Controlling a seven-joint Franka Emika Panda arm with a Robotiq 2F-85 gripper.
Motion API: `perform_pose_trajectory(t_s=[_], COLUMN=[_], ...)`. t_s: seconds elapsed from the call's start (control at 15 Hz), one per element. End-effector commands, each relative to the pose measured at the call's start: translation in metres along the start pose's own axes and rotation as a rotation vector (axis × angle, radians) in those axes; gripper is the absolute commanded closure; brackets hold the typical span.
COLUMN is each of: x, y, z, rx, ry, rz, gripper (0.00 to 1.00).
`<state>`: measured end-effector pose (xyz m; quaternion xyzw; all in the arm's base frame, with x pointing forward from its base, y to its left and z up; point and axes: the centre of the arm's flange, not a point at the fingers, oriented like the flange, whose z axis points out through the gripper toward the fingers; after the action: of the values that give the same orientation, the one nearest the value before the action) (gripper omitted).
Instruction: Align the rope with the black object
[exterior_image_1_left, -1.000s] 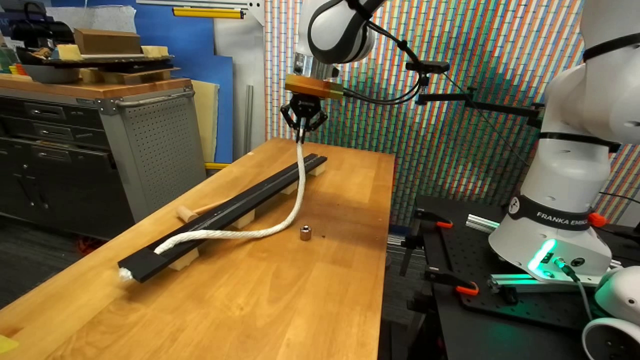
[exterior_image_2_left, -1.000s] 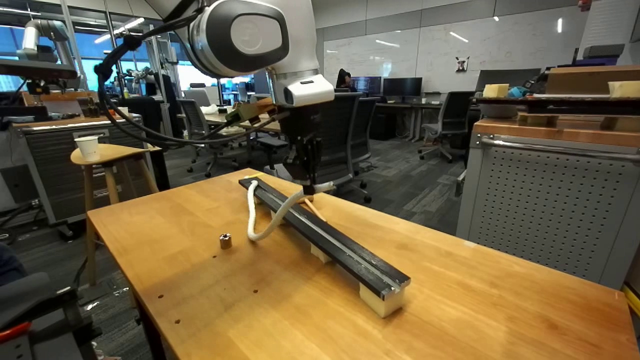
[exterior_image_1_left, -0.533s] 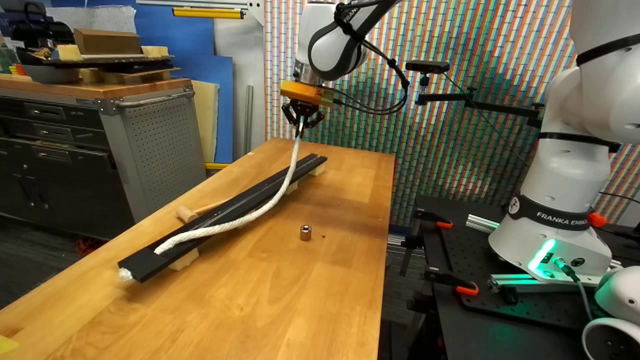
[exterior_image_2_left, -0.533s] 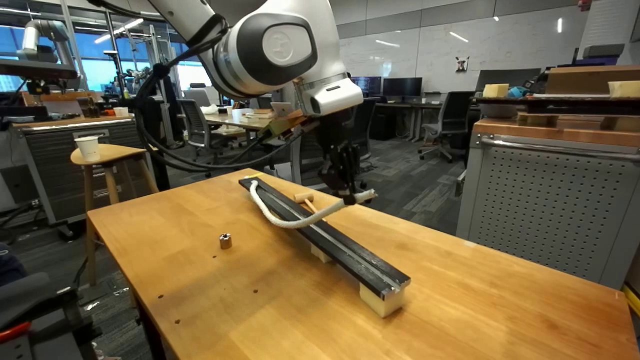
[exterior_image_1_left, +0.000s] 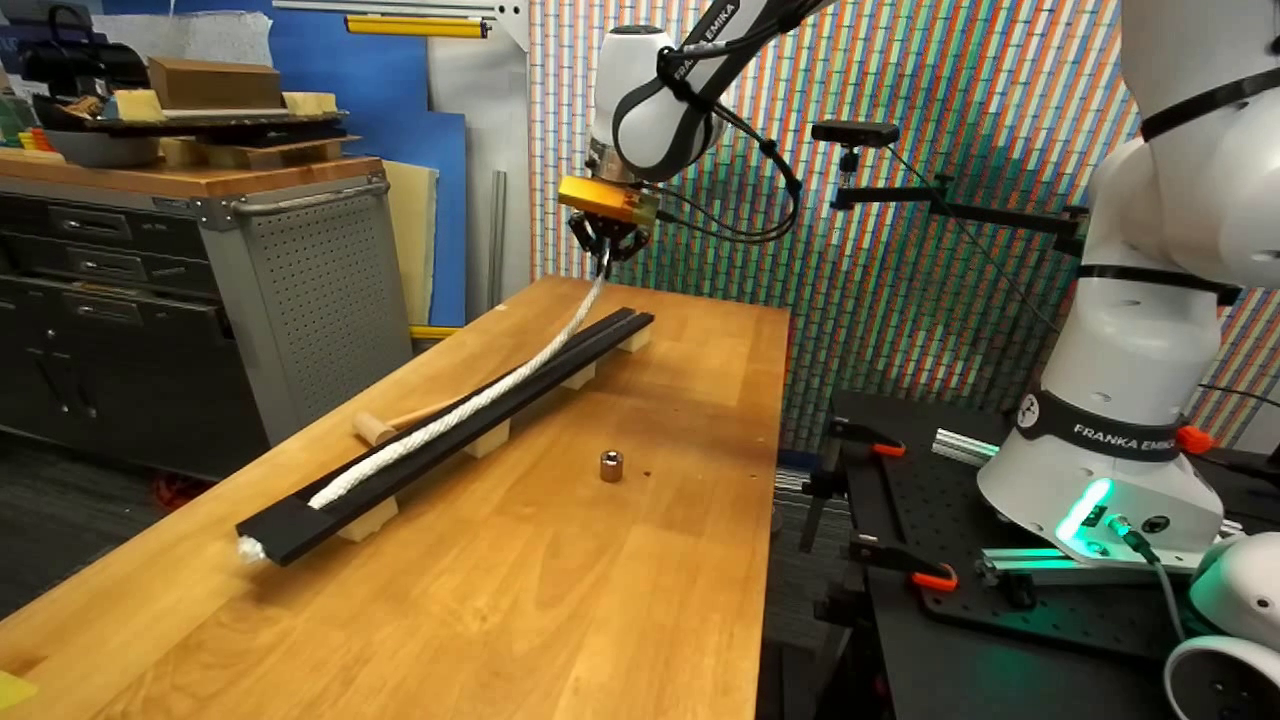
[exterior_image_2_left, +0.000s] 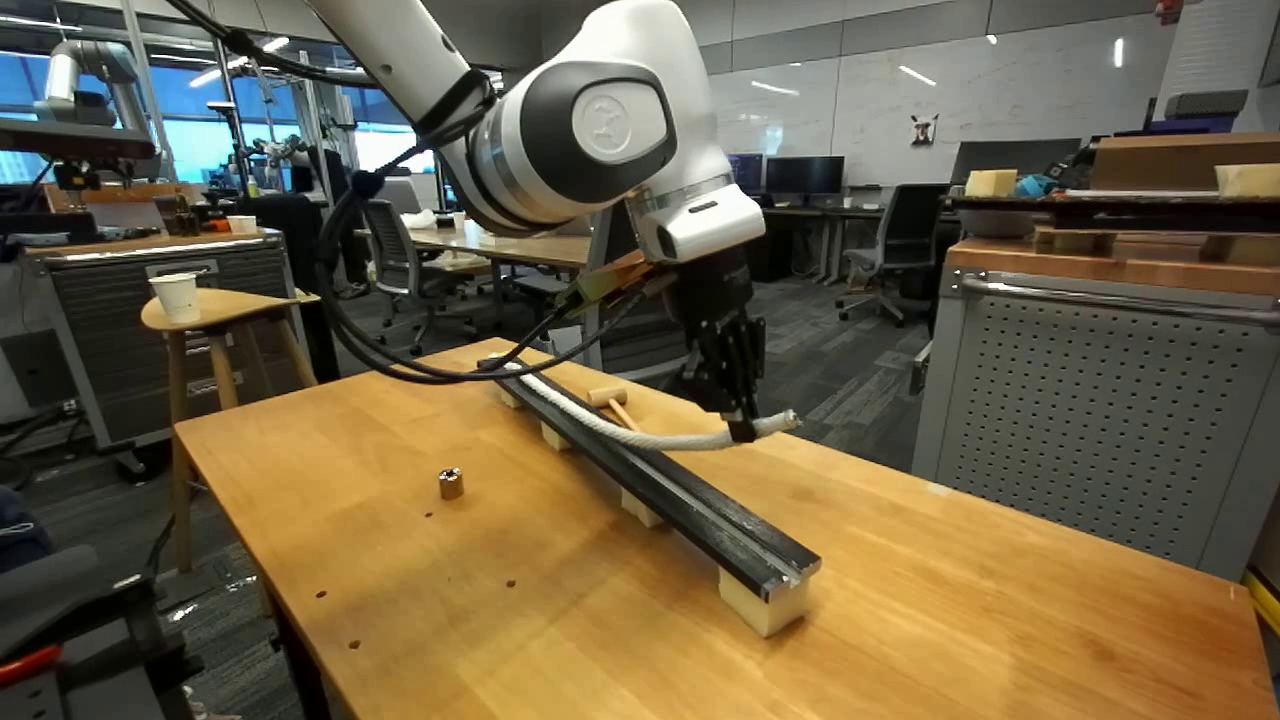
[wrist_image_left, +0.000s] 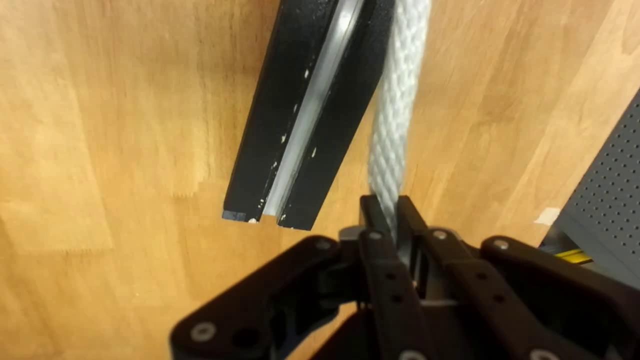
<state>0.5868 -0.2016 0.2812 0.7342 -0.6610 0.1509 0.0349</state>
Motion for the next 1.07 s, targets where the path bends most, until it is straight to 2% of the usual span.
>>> perform_pose_trajectory(t_s=[0.0,0.6,1.0], x=[-0.008,-0.013,-0.001], y=[-0.008,0.022,0.021], z=[0.023,0.07,0.081], rx=[-0.008,-0.101,-0.132], ry=[-0.004,0.04,0.051], rz=[-0.008,-0.023,0.088], gripper=[0.97,0.97,0.97])
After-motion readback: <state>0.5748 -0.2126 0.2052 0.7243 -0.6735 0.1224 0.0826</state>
